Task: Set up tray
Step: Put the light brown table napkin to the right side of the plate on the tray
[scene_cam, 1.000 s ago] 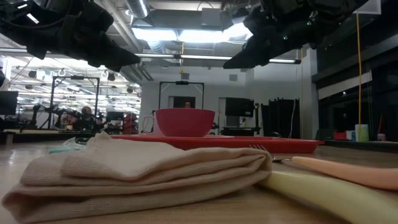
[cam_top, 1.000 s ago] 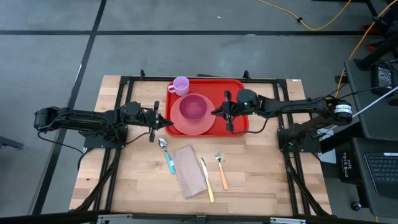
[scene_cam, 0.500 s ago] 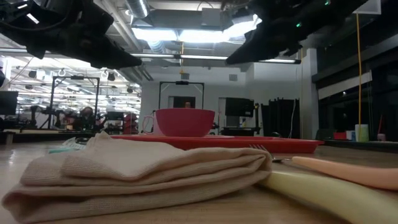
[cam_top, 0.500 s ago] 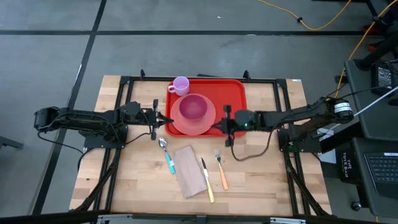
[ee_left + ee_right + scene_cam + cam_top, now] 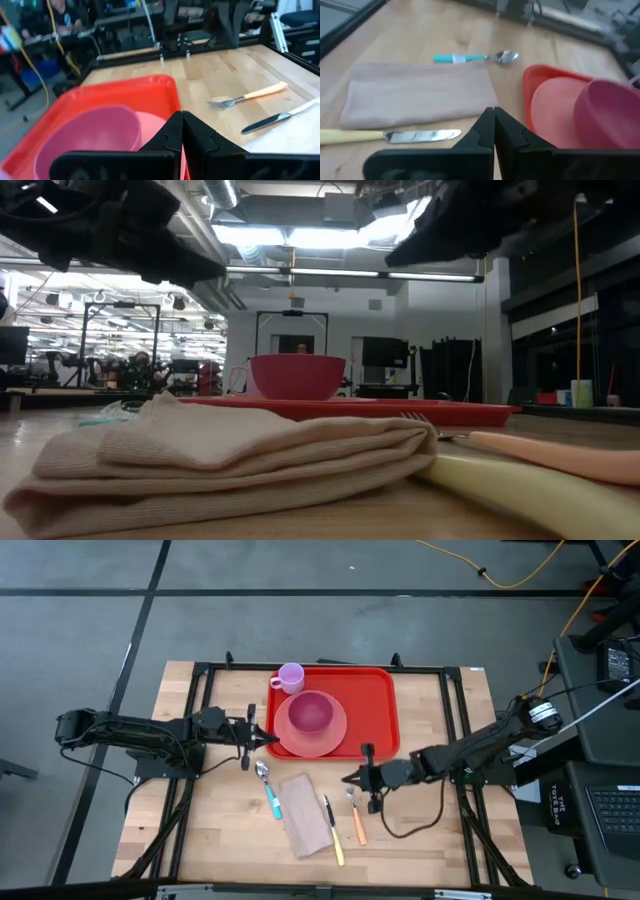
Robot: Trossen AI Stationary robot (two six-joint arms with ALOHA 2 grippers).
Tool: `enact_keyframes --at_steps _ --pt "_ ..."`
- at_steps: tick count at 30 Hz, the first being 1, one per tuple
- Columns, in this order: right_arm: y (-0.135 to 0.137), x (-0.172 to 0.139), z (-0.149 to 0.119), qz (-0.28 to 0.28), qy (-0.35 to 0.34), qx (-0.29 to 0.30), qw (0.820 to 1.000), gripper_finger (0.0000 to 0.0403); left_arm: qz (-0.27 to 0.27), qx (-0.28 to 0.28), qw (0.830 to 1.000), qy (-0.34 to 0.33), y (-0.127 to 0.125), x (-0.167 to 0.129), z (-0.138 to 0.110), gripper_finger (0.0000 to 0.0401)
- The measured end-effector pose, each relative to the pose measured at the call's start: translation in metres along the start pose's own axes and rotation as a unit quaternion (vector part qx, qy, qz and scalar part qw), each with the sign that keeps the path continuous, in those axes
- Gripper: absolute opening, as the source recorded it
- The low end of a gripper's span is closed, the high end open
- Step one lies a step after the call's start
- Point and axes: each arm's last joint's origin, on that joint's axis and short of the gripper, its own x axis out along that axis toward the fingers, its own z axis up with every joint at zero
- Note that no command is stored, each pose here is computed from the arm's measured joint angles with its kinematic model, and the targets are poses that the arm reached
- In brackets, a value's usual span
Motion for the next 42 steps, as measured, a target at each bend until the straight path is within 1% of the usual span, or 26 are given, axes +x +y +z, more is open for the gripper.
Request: enact_keyframes --at_steps 2,5,8,10,16,20,24,25,30,31,33,36,38,42 --pt "0.01 0.005 -0.003 0.001 0.007 0.018 1.0 0.0003 -0.001 0.018 1.0 -0.013 -0.005 0.0 0.003 0.0002" --pt "0.027 0.013 0.001 0.013 0.018 0.026 0.999 0.0003 -0.009 0.024 0.999 -0.032 -0.012 0.001 0.008 0.0001" --pt "0.046 0.021 0.013 0.032 0.028 0.006 0.999 0.0003 -0.021 0.025 0.999 -0.038 -0.021 0.001 0.01 0.0002" --pt "0.056 0.027 0.024 0.038 0.041 -0.006 0.998 0.0003 -0.018 0.026 0.999 -0.036 -0.025 0.001 0.01 0.0002" --pt "0.078 0.052 0.044 0.037 0.123 -0.051 0.99 0.0003 0.0 0.029 0.999 -0.034 -0.033 0.0 0.012 0.0002" --pt "0.088 0.071 0.053 0.034 0.172 -0.074 0.982 0.0004 -0.014 0.031 0.999 -0.033 -0.037 -0.001 0.011 0.0003" --pt "0.098 0.083 0.066 0.034 0.195 -0.087 0.976 0.0005 -0.029 0.035 0.999 -0.029 -0.04 -0.001 0.011 0.0003" --pt "0.103 0.086 0.072 0.033 0.19 -0.089 0.977 0.0005 -0.03 0.038 0.998 -0.028 -0.04 -0.001 0.01 0.0003" --pt "0.125 0.083 0.085 0.028 0.206 -0.118 0.971 0.0005 -0.032 0.065 0.997 -0.025 -0.041 -0.001 0.01 0.0003" --pt "0.129 0.081 0.086 0.029 0.215 -0.12 0.969 0.0005 -0.032 0.071 0.997 -0.028 -0.041 -0.001 0.01 0.0003" --pt "0.138 0.081 0.091 0.032 0.213 -0.11 0.97 0.0004 -0.032 0.081 0.996 -0.026 -0.041 -0.001 0.01 0.0003" --pt "0.153 0.079 0.095 0.036 0.219 -0.107 0.969 0.0004 -0.031 0.081 0.996 -0.03 -0.041 -0.001 0.011 0.0003" --pt "0.161 0.079 0.099 0.043 0.208 -0.109 0.971 0.0005 -0.031 0.081 0.996 -0.031 -0.041 -0.001 0.011 0.0003" --pt "0.17 0.079 0.096 0.048 0.212 -0.118 0.969 0.0006 -0.031 0.081 0.996 -0.034 -0.041 -0.001 0.011 0.0003"
